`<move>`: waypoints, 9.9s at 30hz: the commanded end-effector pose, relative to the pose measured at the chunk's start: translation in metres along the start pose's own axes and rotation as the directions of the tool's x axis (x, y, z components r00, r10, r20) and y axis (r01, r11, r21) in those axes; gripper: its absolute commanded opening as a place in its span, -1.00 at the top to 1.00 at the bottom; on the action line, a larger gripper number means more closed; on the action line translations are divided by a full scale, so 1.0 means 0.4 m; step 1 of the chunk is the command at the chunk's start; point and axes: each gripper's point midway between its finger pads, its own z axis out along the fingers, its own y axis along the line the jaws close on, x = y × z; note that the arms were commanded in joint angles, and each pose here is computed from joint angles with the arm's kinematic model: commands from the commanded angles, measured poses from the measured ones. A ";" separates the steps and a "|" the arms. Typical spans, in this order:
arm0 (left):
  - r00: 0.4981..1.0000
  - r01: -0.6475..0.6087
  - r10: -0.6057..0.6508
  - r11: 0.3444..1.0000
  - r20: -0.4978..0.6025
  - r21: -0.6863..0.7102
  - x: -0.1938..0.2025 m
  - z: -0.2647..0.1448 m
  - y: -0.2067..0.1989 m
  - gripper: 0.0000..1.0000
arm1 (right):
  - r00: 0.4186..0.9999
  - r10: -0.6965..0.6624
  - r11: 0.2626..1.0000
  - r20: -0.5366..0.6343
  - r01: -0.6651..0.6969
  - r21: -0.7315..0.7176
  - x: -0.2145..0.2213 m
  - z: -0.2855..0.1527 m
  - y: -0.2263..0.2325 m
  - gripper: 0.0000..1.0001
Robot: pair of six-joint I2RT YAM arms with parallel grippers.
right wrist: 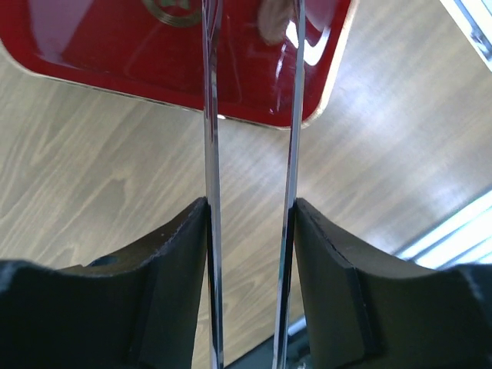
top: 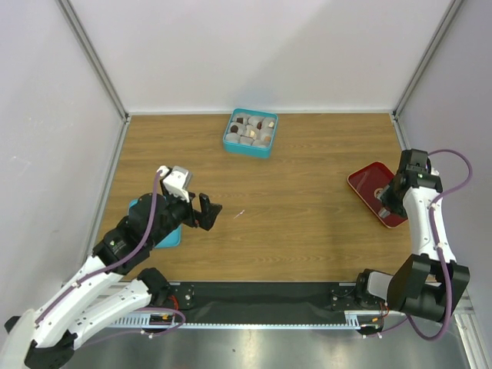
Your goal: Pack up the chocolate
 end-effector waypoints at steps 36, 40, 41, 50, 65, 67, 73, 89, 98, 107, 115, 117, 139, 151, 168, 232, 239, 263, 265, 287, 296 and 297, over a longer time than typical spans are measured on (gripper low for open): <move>0.999 0.015 -0.014 0.999 0.034 -0.035 -0.018 -0.004 0.016 -0.99 | 0.995 -0.068 0.990 0.076 0.077 -0.119 -0.057 -0.007 0.060 0.17; 0.999 0.018 -0.016 0.999 0.038 -0.039 -0.021 -0.006 0.017 -0.99 | 0.990 -0.096 0.981 0.106 0.112 -0.159 -0.066 -0.049 0.095 0.18; 0.999 0.018 -0.016 0.999 0.040 -0.041 -0.022 -0.006 0.018 -1.00 | 0.988 -0.105 0.975 0.110 0.124 -0.183 -0.062 -0.062 0.112 0.19; 0.999 0.013 -0.006 0.991 0.052 -0.134 -0.064 0.001 0.049 -0.99 | 0.921 -0.235 0.803 0.309 0.363 -0.472 -0.037 -0.257 0.412 0.21; 0.995 -0.055 0.075 0.961 0.064 -0.271 -0.164 0.086 0.078 -1.00 | 0.801 -0.357 0.443 0.480 0.598 -0.668 0.072 -0.341 0.873 0.20; 0.994 -0.067 0.089 0.958 0.066 -0.280 -0.168 0.087 0.082 -1.00 | 0.771 -0.375 0.403 0.515 0.636 -0.658 0.091 -0.350 0.911 0.20; 0.994 -0.062 0.085 0.952 0.065 -0.299 -0.162 0.085 0.092 -1.00 | 0.757 -0.415 0.332 0.505 0.643 -0.690 0.162 -0.323 1.036 0.20; 0.991 -0.051 0.086 0.953 0.105 -0.298 -0.172 0.044 0.100 -1.00 | 0.721 -0.518 0.342 0.460 0.668 -0.661 0.268 -0.241 1.087 0.18; 0.992 -0.038 0.070 0.957 0.104 -0.287 -0.161 0.040 0.098 -1.00 | 0.702 -0.548 0.385 0.454 0.694 -0.609 0.273 -0.205 1.065 0.16; 0.992 -0.032 0.064 0.960 0.105 -0.277 -0.159 0.042 0.093 -0.99 | 0.694 -0.574 0.385 0.435 0.698 -0.604 0.283 -0.205 1.048 0.13; 0.993 -0.031 0.063 0.960 0.105 -0.279 -0.152 0.040 0.095 -0.99 | 0.698 -0.574 0.376 0.429 0.690 -0.618 0.290 -0.212 1.053 0.10; 0.993 -0.031 0.062 0.959 0.101 -0.281 -0.147 0.041 0.098 -1.00 | 0.701 -0.571 0.373 0.427 0.685 -0.626 0.291 -0.216 1.055 0.09; 0.992 -0.041 0.074 0.957 0.106 -0.288 -0.155 0.043 0.100 -0.99 | 0.699 -0.564 0.389 0.441 0.695 -0.605 0.251 -0.256 1.060 0.06; 0.992 -0.042 0.066 0.977 0.109 -0.209 -0.162 0.059 0.061 -1.00 | 0.795 -0.487 0.692 0.363 0.604 -0.394 0.016 -0.297 0.715 0.07; 0.999 0.013 -0.013 1.000 0.034 0.006 -0.095 0.082 -0.035 -1.00 | 0.964 -0.233 0.971 0.128 0.223 0.087 -0.037 -0.084 0.092 0.01; 1.000 0.006 -0.010 0.992 -0.030 -0.123 -0.058 0.109 0.019 -1.00 | 0.942 -0.185 0.874 0.279 0.287 -0.392 -0.101 -0.178 0.438 0.31; 0.999 0.008 0.001 0.969 0.038 -0.245 -0.094 0.054 0.081 -0.99 | 0.845 -0.341 0.609 0.411 0.532 -0.589 0.003 -0.340 0.842 0.30; 0.994 0.010 0.037 0.912 0.107 -0.410 -0.128 -0.018 0.169 -1.00 | 0.720 -0.527 0.234 0.452 0.634 -0.737 0.308 -0.282 1.207 0.27; 0.994 0.009 0.037 0.912 0.105 -0.409 -0.125 -0.017 0.168 -0.99 | 0.723 -0.525 0.237 0.449 0.630 -0.739 0.312 -0.273 1.204 0.25; 0.991 0.027 0.026 0.921 0.131 -0.388 -0.123 -0.029 0.164 -0.99 | 0.708 -0.572 0.276 0.414 0.641 -0.716 0.352 -0.218 1.148 0.14; 0.991 0.032 0.023 0.919 0.135 -0.393 -0.122 -0.031 0.167 -1.00 | 0.713 -0.549 0.239 0.436 0.634 -0.735 0.338 -0.245 1.160 0.14; 0.990 0.033 0.024 0.919 0.139 -0.392 -0.124 -0.034 0.167 -0.99 | 0.713 -0.546 0.228 0.440 0.632 -0.741 0.338 -0.251 1.162 0.14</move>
